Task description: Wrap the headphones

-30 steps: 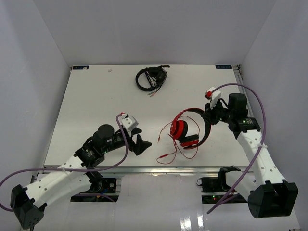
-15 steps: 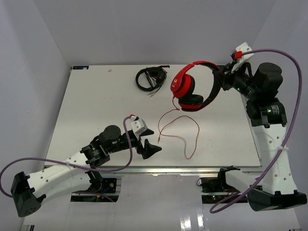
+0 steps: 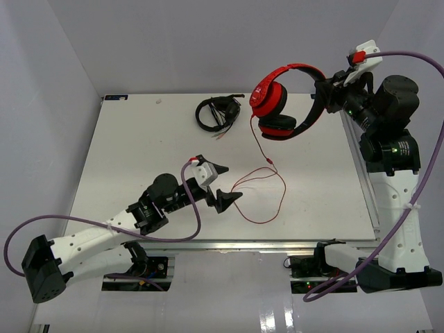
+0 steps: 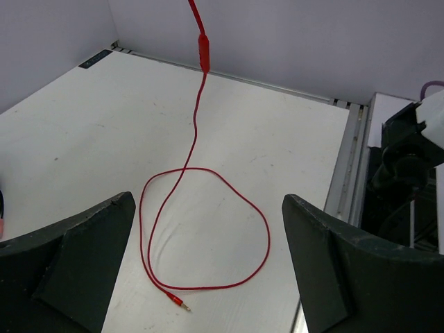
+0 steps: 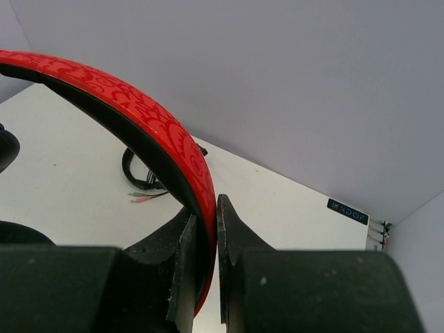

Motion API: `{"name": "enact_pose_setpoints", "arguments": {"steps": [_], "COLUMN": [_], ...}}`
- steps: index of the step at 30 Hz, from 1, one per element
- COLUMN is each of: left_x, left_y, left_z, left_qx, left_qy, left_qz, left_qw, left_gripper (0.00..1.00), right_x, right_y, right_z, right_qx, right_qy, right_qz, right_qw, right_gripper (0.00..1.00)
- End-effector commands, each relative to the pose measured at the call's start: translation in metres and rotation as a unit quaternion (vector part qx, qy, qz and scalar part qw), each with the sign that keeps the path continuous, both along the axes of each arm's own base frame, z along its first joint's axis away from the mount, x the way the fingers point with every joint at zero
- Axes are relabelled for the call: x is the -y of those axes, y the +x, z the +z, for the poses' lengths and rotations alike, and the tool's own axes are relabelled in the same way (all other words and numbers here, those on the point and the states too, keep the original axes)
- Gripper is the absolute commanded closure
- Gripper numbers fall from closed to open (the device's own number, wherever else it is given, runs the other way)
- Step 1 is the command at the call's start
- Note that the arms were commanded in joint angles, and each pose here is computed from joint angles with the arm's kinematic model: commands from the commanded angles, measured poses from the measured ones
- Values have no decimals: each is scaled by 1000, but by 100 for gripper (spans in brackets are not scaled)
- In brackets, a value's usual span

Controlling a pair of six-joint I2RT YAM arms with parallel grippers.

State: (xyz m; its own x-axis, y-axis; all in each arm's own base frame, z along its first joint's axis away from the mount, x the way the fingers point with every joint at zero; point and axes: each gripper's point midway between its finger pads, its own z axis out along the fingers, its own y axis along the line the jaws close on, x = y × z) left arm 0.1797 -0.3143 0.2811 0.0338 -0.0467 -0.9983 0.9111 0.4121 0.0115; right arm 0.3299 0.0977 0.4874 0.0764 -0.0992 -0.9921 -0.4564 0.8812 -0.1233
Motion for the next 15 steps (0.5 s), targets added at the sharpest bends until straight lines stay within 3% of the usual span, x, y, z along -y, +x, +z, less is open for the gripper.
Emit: {"name": "enact_pose_setpoints", "arguments": {"steps": [1,15], "left_x": [7,32], "left_y": [10,55], "left_z": [-10,-86], "left_qx": [80,113], "left_qy": [13,75], "left_qz": [4,39], "left_qw": [997,990], "left_gripper": [2,2], "right_x": [-9,-20], "right_y": [-16,-50], "right_z": [42,56], "right_qx": [40,50], "right_qy": [33,31], "right_qz": [28,74], "right_qw": [998,995], "right_gripper": [92,92]}}
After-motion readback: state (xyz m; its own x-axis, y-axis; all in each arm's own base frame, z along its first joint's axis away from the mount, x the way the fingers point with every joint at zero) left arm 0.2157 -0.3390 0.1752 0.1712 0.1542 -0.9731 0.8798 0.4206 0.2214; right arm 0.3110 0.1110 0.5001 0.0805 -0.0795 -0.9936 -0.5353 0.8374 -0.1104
